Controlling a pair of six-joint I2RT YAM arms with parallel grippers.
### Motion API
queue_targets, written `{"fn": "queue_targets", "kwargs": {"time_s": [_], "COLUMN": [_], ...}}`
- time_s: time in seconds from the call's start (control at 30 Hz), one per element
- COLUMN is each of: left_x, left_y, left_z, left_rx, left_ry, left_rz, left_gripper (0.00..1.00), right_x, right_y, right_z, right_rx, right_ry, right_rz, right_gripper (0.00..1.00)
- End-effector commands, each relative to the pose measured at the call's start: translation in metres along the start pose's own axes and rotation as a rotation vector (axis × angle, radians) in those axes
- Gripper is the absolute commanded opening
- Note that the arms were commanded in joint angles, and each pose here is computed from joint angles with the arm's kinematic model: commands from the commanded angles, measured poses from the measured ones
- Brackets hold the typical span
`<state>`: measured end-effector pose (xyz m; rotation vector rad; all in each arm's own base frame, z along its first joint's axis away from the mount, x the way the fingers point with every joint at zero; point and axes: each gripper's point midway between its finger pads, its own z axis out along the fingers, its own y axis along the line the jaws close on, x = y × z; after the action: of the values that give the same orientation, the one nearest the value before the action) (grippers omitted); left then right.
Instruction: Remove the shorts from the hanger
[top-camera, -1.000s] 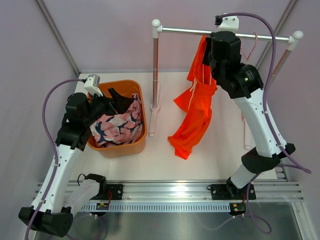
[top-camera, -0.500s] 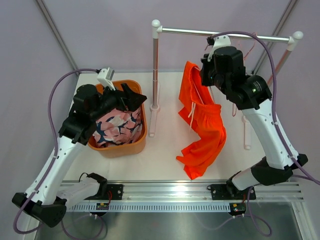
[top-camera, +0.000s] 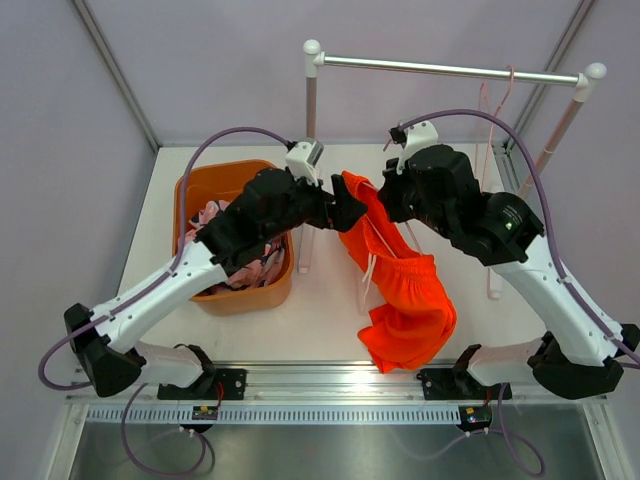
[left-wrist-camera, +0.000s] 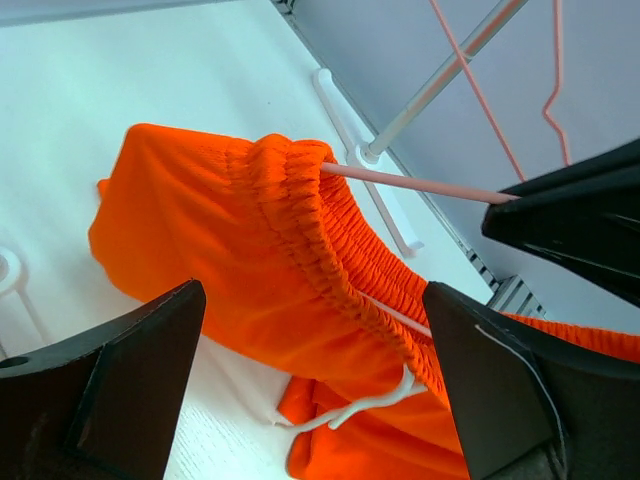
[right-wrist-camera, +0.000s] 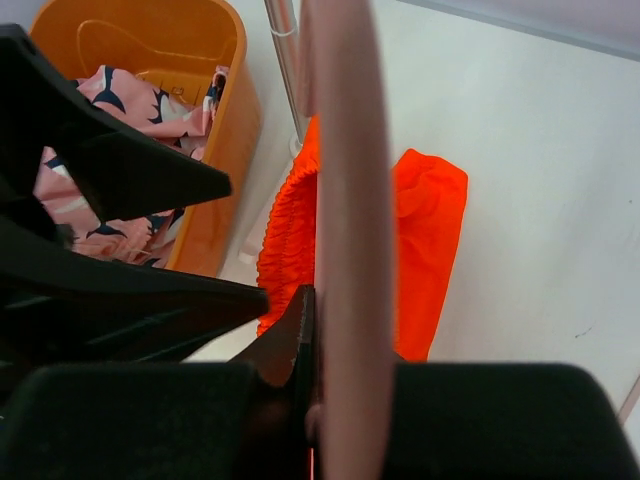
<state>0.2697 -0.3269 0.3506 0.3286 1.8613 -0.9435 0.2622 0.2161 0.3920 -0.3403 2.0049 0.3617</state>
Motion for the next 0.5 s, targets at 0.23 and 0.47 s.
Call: {"fn": "queue_targets", "kwargs": {"time_s": [0.23, 0.47], "left_x": [-0.007, -0.026], "left_y": [0.001, 0.016], "left_z": [0.047, 0.040], "left_rx": [-0.098, -0.202], "left_ry": [-0.100, -0.156], "left_rz": [-0.028, 0.002], "left_gripper": [0.71, 0.02], "right_x": [-0.013, -0.005], "right_y": [-0.005, -0.002], "right_z": [-0.028, -0.032], "right_rx": [0.007, -0.008], "right_ry": [-0.095, -0.077], "right_rz": [0.067, 0.068], "right_gripper": [0.00, 0.00]}}
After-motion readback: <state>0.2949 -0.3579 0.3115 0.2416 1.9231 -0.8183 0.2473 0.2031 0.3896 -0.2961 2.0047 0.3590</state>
